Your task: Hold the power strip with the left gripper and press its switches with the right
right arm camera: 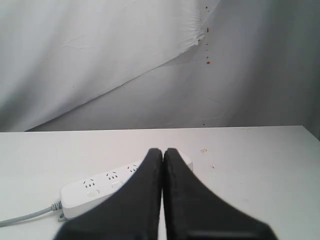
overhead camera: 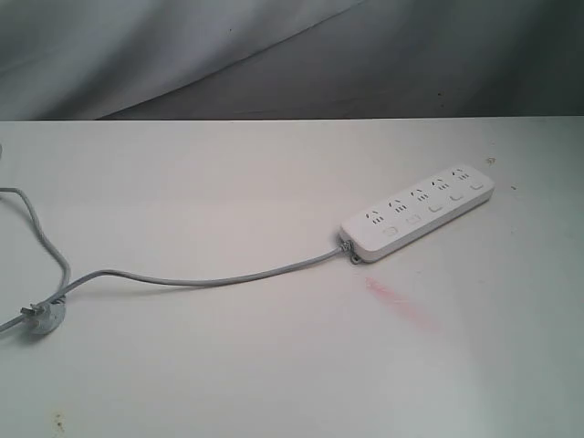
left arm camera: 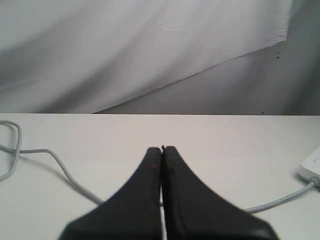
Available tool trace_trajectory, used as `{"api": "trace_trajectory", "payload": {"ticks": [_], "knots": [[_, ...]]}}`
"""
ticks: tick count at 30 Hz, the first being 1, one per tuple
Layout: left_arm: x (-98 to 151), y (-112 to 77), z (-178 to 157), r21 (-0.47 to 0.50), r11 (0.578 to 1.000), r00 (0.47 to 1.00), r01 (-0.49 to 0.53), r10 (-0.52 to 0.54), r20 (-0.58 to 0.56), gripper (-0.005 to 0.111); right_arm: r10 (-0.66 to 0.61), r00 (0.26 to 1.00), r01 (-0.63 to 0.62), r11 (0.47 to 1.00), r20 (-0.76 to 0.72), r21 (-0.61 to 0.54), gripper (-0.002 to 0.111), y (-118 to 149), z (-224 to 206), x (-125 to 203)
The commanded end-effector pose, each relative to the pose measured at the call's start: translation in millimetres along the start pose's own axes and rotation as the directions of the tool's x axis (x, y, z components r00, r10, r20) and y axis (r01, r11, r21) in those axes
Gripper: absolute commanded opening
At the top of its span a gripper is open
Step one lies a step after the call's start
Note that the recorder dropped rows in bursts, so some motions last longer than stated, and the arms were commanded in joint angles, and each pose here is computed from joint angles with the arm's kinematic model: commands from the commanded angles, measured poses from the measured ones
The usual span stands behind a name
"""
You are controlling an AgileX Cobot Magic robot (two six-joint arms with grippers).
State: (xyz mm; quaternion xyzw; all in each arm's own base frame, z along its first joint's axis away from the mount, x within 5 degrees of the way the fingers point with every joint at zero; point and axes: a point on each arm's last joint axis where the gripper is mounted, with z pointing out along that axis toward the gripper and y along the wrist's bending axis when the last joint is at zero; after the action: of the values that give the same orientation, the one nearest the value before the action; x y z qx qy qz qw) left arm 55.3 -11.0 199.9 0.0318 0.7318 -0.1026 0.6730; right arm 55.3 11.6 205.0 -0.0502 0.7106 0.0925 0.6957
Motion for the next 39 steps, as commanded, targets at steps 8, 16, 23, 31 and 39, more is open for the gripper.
{"api": "trace_trajectory", "payload": {"ticks": [8, 16, 23, 31, 39], "knots": [[1, 0.3, 0, -0.003, 1.0, 1.0, 0.0, 0.0, 0.007, 0.0, 0.0, 1.0, 0.0, 1.0, 0.009, -0.003, 0.0, 0, 0, 0], [1, 0.3, 0, -0.003, 1.0, 1.0, 0.0, 0.0, 0.007, 0.0, 0.0, 1.0, 0.0, 1.0, 0.009, -0.003, 0.0, 0, 0, 0], [-7, -0.9, 0, 0.02, 0.994, 0.99, 0.109, -0.11, 0.087, 0.0, 0.064, 0.997, -0.063, 0.998, 0.035, -0.01, 0.0, 1, 0, -2], [-9, -4.8, 0, 0.059, 0.881, 0.882, 0.469, -0.47, 0.011, 0.0, 0.399, 0.917, -0.397, 0.916, 0.021, -0.061, 0.0, 5, -3, -14], [-125, -28.3, 42, 0.114, 0.98, 0.977, 0.161, -0.142, -0.161, 0.0, 0.159, 0.981, -0.153, 0.986, 0.114, -0.063, 0.0, 10, -2, -112]]}}
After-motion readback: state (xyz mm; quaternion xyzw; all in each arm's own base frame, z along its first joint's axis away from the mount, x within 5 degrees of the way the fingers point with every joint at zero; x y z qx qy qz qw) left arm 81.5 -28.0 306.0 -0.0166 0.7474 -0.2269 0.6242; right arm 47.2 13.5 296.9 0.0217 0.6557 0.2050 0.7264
